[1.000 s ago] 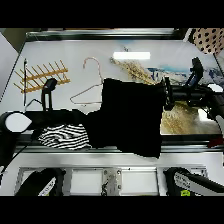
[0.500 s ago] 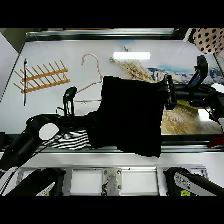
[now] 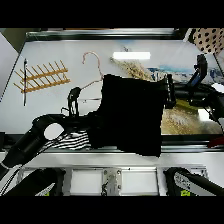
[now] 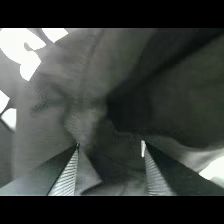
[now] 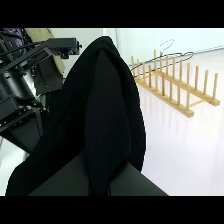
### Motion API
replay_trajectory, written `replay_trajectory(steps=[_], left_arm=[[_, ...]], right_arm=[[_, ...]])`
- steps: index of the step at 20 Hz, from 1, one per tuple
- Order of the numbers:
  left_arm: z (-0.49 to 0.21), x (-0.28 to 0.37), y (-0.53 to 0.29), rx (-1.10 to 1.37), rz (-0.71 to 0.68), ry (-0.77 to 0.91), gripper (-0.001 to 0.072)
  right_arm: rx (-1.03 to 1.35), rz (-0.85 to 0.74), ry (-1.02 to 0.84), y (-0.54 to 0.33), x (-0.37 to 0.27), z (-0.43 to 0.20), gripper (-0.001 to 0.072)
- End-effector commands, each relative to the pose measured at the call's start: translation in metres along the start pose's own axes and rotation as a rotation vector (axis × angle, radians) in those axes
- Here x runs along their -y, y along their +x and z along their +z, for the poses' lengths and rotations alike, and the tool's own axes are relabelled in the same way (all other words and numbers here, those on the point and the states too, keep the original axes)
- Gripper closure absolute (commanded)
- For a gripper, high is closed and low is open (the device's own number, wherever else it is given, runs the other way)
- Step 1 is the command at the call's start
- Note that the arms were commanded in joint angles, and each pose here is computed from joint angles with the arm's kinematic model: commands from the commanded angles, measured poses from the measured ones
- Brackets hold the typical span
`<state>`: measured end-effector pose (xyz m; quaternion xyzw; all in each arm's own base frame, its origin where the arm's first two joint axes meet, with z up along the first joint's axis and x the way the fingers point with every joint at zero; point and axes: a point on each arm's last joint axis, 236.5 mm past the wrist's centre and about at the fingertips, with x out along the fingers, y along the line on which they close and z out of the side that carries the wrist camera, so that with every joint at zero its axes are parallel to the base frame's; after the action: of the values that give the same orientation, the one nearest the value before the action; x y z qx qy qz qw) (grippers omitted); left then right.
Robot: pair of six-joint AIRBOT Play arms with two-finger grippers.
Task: Fold the clothes and pants, and hang the long-sleeved shirts on hangers.
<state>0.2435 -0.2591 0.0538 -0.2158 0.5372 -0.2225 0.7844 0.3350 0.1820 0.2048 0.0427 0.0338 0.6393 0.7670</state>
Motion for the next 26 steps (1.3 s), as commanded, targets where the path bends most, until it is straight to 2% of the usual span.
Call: replay_trajectory(steps=[1, 4, 12, 13, 14, 15, 21, 24, 25, 26], left_arm=[[-0.017, 0.013, 0.009, -0.055, -0.033, 0.047, 0.0301], [-0.023, 0.013, 0.011, -0.064, -0.018, 0.089, 0.0300], [-0.026, 0.008, 0.024, -0.093, -0.002, 0.063, 0.0302], [-0.024, 0.008, 0.022, -0.084, -0.006, 0.062, 0.0400], [-0.021, 0.008, 0.020, -0.076, -0.008, 0.060, 0.0587], [-0.016, 0.006, 0.017, -0.061, -0.005, 0.060, 0.0690], [0.048, -0.026, -0.048, 0.169, 0.003, -0.014, 0.0691], [0.044, -0.027, -0.067, 0.170, -0.021, -0.054, 0.0688], [0.031, -0.019, -0.065, 0.118, -0.045, -0.065, 0.0498], [0.015, -0.011, -0.062, 0.058, -0.067, -0.069, 0.0179]], right_arm=[[-0.001, -0.010, 0.002, 0.000, 0.002, 0.000, 0.0697], [-0.001, -0.010, 0.002, 0.000, 0.002, 0.000, 0.0698], [-0.001, -0.010, 0.021, 0.000, 0.002, 0.000, 0.0697], [-0.001, -0.011, 0.021, 0.000, 0.002, 0.000, 0.0697], [-0.001, -0.012, 0.021, 0.000, 0.003, 0.000, 0.0697], [-0.001, -0.013, 0.021, 0.000, 0.003, 0.000, 0.0697], [0.069, -0.031, 0.012, -0.001, 0.005, 0.019, 0.0697], [0.062, -0.065, 0.015, -0.001, 0.011, 0.020, 0.0697], [0.062, -0.067, 0.023, -0.001, 0.011, 0.020, 0.0698], [0.063, -0.068, 0.023, -0.001, 0.012, 0.020, 0.0698]])
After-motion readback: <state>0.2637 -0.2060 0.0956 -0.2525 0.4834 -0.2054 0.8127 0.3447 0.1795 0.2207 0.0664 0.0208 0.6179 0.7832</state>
